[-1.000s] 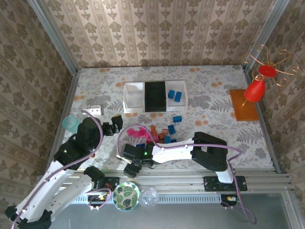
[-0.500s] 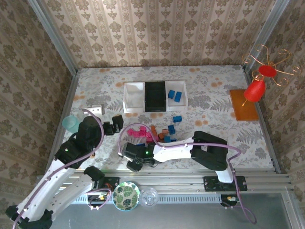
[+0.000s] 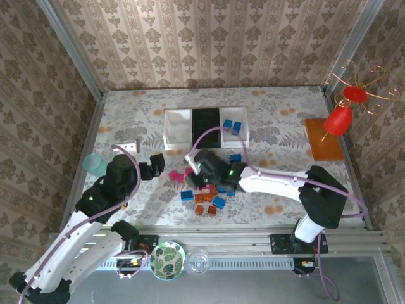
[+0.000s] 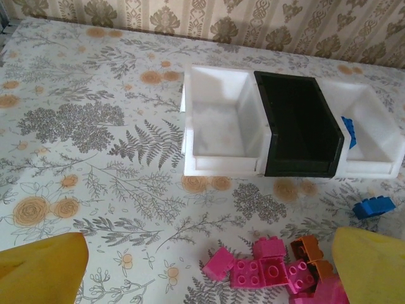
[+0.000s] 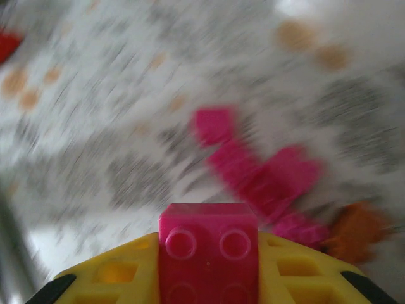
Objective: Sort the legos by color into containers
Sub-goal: Pick up the lego from the center of the table, then place the lego in the container.
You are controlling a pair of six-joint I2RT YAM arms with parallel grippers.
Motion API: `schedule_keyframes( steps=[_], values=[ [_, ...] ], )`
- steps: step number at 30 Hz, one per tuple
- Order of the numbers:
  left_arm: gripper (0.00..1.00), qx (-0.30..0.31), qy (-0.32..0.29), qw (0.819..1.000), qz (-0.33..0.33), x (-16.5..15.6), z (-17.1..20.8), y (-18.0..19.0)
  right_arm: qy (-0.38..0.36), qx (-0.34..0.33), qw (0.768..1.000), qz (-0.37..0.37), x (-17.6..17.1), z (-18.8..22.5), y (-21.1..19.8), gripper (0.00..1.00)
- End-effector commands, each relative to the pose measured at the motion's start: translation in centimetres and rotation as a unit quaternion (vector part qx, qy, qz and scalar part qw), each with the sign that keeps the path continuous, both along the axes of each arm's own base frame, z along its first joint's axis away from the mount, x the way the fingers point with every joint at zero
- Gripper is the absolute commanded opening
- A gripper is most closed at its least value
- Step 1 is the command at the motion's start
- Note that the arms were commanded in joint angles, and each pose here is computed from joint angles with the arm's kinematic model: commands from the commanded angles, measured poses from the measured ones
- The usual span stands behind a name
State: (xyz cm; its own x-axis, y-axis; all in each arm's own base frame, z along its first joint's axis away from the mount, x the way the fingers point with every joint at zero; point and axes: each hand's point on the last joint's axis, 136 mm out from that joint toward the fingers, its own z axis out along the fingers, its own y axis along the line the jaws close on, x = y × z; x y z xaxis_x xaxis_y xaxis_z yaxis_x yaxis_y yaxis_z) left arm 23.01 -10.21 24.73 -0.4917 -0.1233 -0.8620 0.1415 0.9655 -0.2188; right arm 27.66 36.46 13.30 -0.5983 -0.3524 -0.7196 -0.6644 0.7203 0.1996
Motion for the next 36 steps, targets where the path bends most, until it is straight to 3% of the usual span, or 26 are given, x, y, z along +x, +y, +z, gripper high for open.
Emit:
schedule_keyframes(
  steps=[1, 7, 12, 15, 17, 19, 22, 28, 32, 36],
  values=[
    [1.00, -0.004, -0.001, 1.000, -0.007, 0.3, -0.4, -0.4, 0.000, 0.018, 0.996, -0.085, 5.4, 1.5, -2.4, 0.30],
    [1.00, -0.005, 0.029, 0.999, -0.016, 0.6, -2.1, -1.2, 0.019, -0.033, 0.977, -0.208, 14.2, 0.3, -5.8, 0.29],
    [1.00, -0.016, 0.062, 0.997, -0.031, 0.8, -4.3, -2.3, 0.028, -0.060, 0.963, -0.260, 18.9, -0.8, -6.8, 0.32],
    [1.00, -0.022, 0.081, 0.996, -0.037, 0.8, -5.8, -2.9, 0.033, -0.071, 0.957, -0.279, 20.5, -1.4, -7.1, 0.44],
    [1.00, -0.025, 0.095, 0.994, -0.042, 0.9, -6.9, -3.2, 0.031, -0.059, 0.959, -0.277, 21.1, -1.0, -6.6, 0.61],
    [1.00, -0.027, 0.108, 0.993, -0.047, 1.0, -7.8, -3.6, 0.023, -0.045, 0.961, -0.273, 21.3, 0.1, -6.3, 0.70],
    [1.00, -0.028, 0.127, 0.990, -0.052, 1.4, -9.1, -4.1, 0.009, -0.020, 0.964, -0.266, 20.7, 2.4, -5.9, 0.75],
    [0.93, -0.026, 0.163, 0.984, -0.065, 2.6, -12.3, -5.7, -0.011, 0.013, 0.971, -0.238, 16.1, 4.7, -5.9, 0.76],
    [0.82, -0.014, 0.201, 0.977, -0.074, 3.9, -15.0, -6.7, -0.008, 0.025, 0.971, -0.236, 13.1, 4.2, -7.2, 0.76],
    [0.78, -0.018, 0.220, 0.973, -0.071, 4.7, -17.1, -7.2, -0.004, 0.028, 0.970, -0.240, 11.0, 3.6, -8.8, 0.76]
  ],
)
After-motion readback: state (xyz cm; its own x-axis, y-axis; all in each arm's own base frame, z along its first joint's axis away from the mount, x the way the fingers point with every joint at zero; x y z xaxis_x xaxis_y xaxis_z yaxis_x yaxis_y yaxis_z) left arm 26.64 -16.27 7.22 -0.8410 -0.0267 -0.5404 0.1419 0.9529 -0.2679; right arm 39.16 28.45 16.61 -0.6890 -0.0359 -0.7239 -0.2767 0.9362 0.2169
